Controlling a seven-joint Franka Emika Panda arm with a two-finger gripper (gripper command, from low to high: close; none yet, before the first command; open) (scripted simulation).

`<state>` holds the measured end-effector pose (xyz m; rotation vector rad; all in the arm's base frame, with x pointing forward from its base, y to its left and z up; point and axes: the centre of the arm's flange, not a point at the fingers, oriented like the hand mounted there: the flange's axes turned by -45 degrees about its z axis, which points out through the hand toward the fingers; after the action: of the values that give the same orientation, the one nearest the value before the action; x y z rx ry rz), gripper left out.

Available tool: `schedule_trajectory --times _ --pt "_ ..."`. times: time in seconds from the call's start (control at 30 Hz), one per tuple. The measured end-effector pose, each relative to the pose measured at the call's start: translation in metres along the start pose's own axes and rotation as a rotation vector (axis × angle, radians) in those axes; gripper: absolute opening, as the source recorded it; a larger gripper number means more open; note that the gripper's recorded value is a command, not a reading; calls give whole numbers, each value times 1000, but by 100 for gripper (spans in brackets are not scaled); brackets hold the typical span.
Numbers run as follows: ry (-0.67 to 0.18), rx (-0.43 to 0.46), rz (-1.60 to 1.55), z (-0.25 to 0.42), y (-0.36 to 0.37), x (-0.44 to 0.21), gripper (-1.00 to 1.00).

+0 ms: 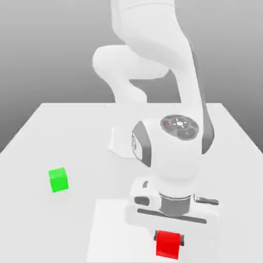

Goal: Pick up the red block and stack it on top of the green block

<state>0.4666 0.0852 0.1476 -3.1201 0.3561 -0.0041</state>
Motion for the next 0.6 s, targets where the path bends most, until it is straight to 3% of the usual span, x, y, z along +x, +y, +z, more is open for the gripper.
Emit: schedule_trajectory --times 0.23,0.6 --pt "-1 -1 15 -56 3 0 -100" --pt "-14 -9 989 -85 173 -17 -100"
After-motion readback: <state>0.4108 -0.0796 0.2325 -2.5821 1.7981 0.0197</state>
